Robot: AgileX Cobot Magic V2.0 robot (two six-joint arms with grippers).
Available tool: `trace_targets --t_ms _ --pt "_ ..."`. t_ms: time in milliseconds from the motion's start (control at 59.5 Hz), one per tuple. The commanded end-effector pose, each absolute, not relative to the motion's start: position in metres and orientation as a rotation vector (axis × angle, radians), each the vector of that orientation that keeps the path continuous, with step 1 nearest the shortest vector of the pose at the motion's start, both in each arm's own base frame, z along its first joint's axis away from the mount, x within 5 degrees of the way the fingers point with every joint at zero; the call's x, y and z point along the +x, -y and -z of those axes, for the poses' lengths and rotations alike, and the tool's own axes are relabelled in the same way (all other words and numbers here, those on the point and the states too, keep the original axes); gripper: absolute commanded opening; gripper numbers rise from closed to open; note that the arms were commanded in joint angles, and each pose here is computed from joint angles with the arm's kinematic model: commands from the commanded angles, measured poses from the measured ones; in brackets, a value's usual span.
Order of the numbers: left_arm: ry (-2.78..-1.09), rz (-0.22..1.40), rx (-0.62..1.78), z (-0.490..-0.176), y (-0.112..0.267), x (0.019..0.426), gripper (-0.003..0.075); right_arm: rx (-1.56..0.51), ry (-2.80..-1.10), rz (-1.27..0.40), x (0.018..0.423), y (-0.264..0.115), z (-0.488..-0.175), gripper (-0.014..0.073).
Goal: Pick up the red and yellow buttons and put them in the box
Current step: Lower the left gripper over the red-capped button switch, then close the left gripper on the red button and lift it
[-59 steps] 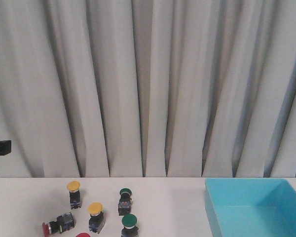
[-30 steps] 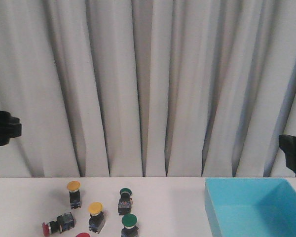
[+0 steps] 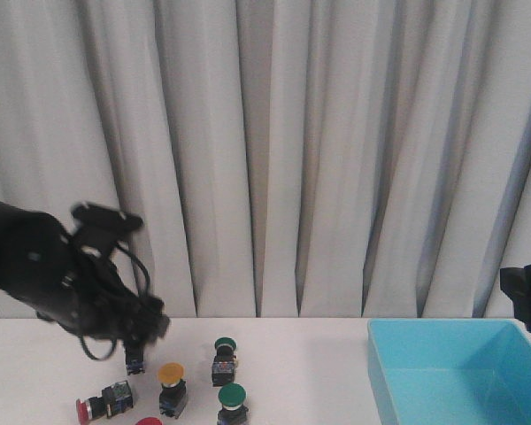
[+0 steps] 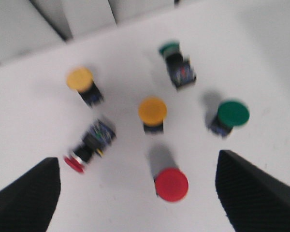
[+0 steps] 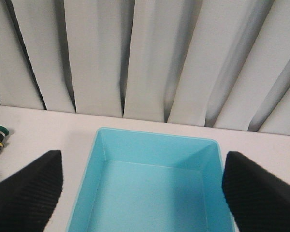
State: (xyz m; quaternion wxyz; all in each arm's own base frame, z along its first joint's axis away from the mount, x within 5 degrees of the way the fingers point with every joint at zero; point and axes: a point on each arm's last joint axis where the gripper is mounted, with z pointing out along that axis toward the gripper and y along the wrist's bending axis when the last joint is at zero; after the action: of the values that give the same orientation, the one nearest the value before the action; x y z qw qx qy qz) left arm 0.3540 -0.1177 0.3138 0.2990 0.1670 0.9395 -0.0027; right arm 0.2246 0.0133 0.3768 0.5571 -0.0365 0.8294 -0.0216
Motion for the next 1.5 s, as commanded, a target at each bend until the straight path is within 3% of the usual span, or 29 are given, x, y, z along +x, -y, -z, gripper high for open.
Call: trace_targets --t_ms 0,219,353,1480 --pt "-2.52 0.036 0.389 -0.31 0.126 0.365 0.0604 -0.089 -1.852 0.041 0.223 -0.014 -0.396 0.06" --pt "-2.792 0.037 0.375 -0.26 0.138 0.387 0.0594 -0.089 -1.857 0.042 0.223 -0.014 -0.396 0.0582" --pt "-2.87 0.056 0.401 -0.248 0.143 0.393 0.0594 -0.088 -1.862 0.043 0.223 -0.014 -0.395 0.0582" --pt "-2.931 0.022 0.452 -0.189 0.15 0.415 0.0572 -0.085 -1.9 0.051 0.222 -0.013 -0.392 0.0582"
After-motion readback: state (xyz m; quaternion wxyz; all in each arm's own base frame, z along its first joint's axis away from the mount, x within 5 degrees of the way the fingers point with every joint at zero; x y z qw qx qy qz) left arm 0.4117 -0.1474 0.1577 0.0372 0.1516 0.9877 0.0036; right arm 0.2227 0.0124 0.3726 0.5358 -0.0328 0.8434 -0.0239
